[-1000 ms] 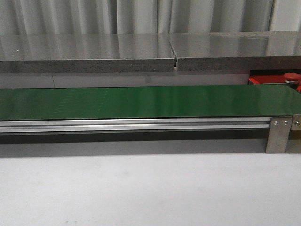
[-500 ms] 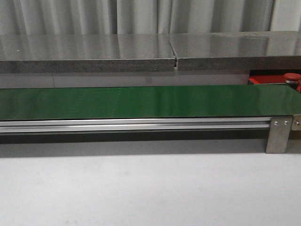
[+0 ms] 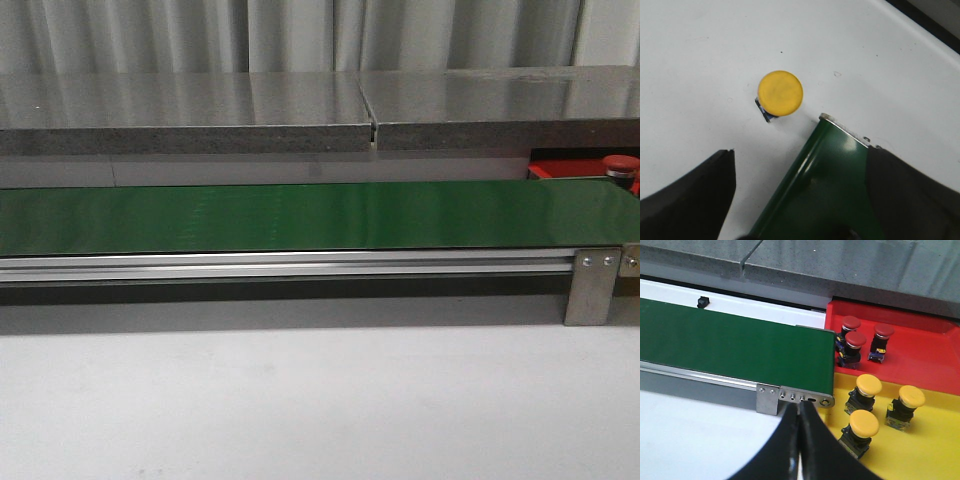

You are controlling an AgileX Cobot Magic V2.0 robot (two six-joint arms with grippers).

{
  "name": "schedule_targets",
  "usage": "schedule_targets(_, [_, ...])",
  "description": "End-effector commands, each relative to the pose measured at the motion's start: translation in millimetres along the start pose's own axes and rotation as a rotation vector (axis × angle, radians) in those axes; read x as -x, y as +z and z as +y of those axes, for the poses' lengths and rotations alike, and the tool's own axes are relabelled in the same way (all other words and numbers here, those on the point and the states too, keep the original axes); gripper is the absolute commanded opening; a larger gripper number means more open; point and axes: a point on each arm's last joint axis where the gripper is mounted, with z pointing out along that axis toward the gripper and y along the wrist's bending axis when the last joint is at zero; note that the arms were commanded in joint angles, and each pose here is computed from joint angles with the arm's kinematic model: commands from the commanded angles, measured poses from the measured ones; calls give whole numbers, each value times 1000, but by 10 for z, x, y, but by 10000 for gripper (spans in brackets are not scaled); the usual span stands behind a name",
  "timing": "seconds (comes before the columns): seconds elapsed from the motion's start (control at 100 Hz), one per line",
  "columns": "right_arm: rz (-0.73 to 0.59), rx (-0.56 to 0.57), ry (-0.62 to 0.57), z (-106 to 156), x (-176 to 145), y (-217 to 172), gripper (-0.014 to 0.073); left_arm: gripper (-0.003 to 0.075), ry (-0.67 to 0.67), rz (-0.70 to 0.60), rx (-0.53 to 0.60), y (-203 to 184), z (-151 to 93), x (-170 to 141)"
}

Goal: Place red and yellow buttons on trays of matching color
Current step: 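Grasp a yellow push button from the table with the left gripper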

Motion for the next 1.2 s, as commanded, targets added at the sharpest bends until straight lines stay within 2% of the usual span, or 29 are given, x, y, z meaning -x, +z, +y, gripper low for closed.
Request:
schedule_targets(0.0, [-90,-13,0,-16,141,-27,-68,533,-57,-84,-29,-219,-28,212])
schedule_targets(0.18, [-90,-13,0,-16,141,-27,-68,533,-128,-20,-11,8,-26,362])
schedule_targets(0.43, [-90,-13,0,-16,141,-27,-68,533,-156,72,6,342,-38,454])
schedule_targets(0.91, [-90,-13,0,-16,141,-27,-68,529,-187,102,20,653,-5,426])
schedule_targets(1.03, [-90,-13,0,-16,141,-27,-68,468,-187,101,20,653,-6,427])
schedule_targets(1.19, [-90,-13,0,-16,141,-27,-68,314,-187,101,20,653,-6,427])
